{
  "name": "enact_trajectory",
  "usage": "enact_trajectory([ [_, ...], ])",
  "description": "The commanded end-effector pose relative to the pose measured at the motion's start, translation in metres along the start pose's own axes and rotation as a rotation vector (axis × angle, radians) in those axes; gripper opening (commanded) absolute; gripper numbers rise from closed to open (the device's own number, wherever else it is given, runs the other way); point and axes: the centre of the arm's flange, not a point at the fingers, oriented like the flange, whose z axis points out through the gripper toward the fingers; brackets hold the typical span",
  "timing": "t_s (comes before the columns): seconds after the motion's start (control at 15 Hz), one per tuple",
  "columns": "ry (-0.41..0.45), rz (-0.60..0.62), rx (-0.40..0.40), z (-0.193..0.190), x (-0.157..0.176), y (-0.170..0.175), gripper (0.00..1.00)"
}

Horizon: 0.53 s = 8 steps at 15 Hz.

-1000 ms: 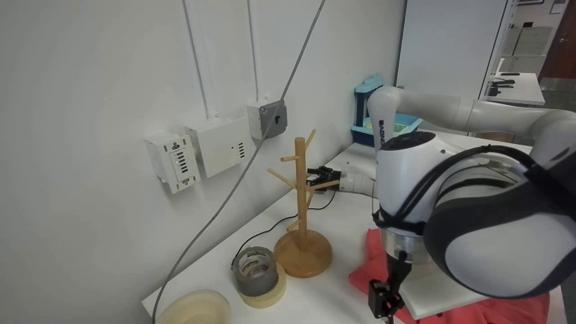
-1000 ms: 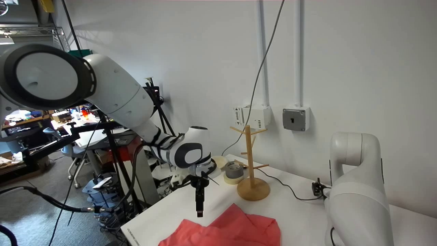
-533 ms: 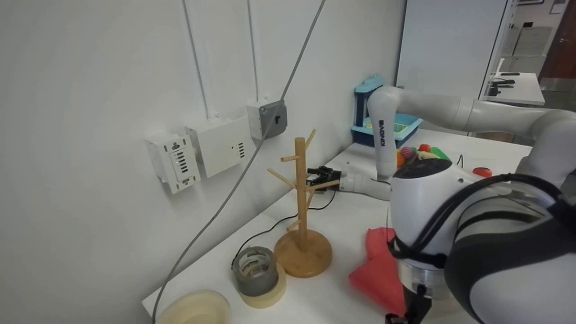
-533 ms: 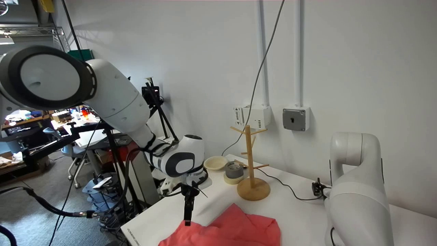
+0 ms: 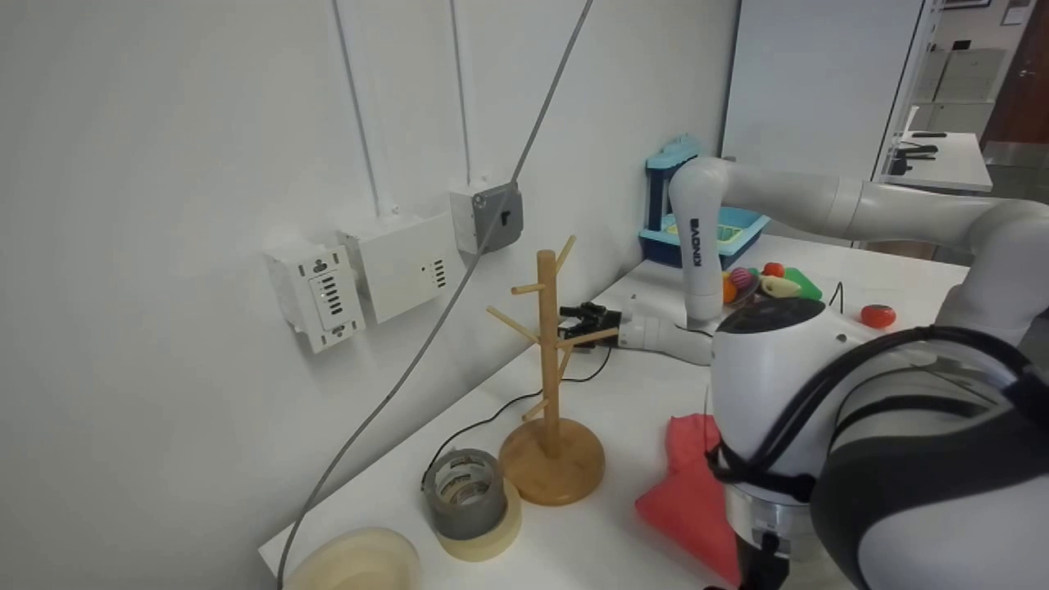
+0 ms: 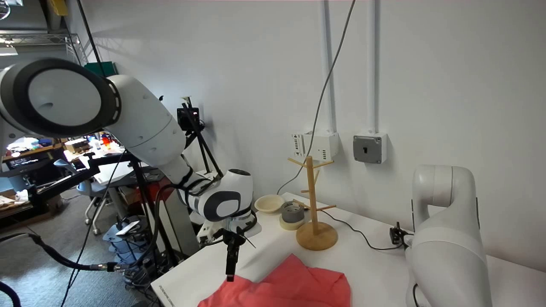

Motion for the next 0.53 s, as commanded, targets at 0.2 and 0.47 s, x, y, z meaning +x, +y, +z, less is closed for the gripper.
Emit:
enact_trajectory([
  [0.2,0.027,0.027,0.03,0.009,-0.001,-0.002,1.0],
  [0.47,0.054,0.048,0.083,0.022,-0.001,0.001,1.0],
])
